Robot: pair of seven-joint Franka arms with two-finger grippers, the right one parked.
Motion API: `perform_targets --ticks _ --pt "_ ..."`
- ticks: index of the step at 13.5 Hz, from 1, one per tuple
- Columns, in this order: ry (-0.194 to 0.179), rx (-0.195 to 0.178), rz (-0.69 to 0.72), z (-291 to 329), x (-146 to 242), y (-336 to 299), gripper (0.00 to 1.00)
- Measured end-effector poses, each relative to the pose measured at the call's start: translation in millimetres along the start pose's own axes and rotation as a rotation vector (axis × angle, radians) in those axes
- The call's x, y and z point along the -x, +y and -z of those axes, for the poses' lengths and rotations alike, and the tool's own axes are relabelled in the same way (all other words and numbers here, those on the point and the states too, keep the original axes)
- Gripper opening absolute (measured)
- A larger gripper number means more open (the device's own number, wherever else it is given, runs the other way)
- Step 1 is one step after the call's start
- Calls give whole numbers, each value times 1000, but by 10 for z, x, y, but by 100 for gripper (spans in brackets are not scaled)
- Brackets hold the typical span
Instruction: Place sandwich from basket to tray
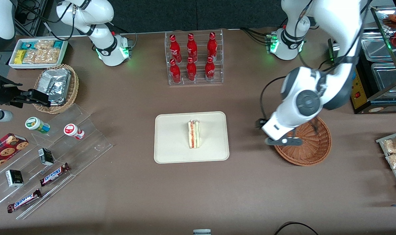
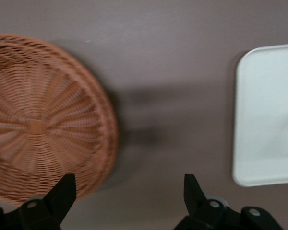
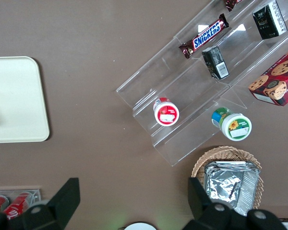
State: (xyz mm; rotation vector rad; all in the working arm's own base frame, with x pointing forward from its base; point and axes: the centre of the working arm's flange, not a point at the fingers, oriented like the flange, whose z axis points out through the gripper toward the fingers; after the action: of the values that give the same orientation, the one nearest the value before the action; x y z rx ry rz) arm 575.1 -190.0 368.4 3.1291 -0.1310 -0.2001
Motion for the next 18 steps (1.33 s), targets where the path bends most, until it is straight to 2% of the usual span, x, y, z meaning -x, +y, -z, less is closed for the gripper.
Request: perform_targets --ticks 4,9,13,18 --pt "23 -1 -30 228 213 -525 99" --pt "46 -5 -48 835 496 -1125 100" --pt "85 -17 -37 1436 847 -1161 100" --pt "102 -18 -20 1864 960 -1157 100"
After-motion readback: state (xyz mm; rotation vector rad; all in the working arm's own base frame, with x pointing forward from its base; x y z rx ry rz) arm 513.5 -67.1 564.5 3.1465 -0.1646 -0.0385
